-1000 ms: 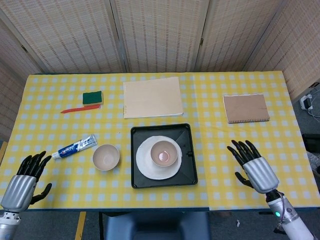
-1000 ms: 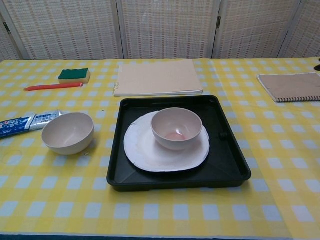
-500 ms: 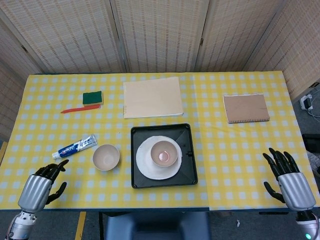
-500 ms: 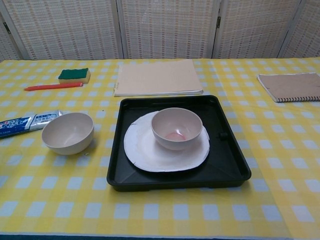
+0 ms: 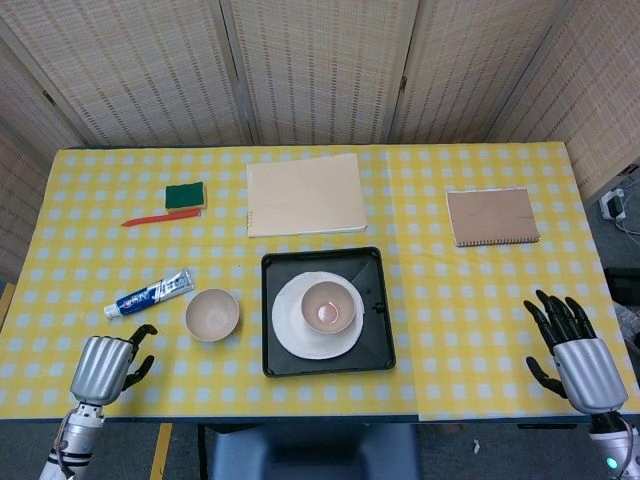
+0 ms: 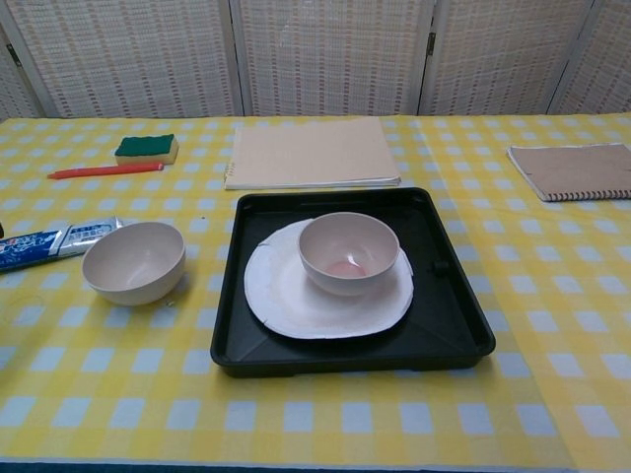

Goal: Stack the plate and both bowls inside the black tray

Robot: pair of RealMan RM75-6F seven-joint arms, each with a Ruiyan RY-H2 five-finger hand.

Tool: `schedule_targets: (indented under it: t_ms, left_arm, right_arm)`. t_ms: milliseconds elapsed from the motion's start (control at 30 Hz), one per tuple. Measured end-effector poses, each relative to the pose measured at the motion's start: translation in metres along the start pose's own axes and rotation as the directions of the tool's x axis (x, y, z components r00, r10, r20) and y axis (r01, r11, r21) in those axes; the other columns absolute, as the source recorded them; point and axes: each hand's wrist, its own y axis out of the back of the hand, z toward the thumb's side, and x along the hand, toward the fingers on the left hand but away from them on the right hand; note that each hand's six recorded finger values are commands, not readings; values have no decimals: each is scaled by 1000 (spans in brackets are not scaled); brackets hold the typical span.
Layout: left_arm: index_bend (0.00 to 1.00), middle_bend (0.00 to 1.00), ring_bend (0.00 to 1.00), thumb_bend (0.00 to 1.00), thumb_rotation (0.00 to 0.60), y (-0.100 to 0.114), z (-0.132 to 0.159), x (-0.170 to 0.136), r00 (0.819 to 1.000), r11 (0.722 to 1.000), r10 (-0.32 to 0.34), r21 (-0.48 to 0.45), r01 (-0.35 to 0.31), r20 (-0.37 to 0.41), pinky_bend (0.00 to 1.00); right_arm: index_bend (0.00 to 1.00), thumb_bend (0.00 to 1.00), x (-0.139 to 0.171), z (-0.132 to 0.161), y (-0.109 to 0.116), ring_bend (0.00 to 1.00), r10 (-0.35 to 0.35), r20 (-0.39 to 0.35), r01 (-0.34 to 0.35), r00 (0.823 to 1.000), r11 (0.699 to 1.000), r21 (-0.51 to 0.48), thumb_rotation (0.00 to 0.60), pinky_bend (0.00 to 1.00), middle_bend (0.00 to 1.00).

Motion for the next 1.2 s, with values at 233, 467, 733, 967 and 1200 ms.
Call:
schedule_targets:
  t_ms: [233,467,733,967,1200]
  left_arm:
    - [457,1000,997,332,600,-17,18,16,996,994,-89,-66,89,9,1000]
    - [452,1000,998,330,600,-26,30,27,996,991,-92,-95,93,18,1000]
    - [459,1000,1000,334,600,-39,46,41,994,990,-98,-96,101,40,1000]
    - [476,1000,1000,336,600,-50,55,52,991,987,-118,-104,124,65,1000]
    - [501,1000,1000,384,600,-59,57,65,990,985,-125,-112,131,60,1000]
  right_arm:
    - [0,366,-3,-3,-4,0,18,7,-18,1000,1000,2,600,0,0]
    - [0,365,-6,-2,-10,0,41,5,-41,999,999,3,600,0,0]
    - [0,365,-7,-2,-12,0,48,3,-48,999,999,4,600,0,0]
    - [0,365,-9,-4,-14,0,53,12,-53,999,999,5,600,0,0]
    - [0,365,-9,-6,-10,0,42,24,-42,999,999,2,600,0,0]
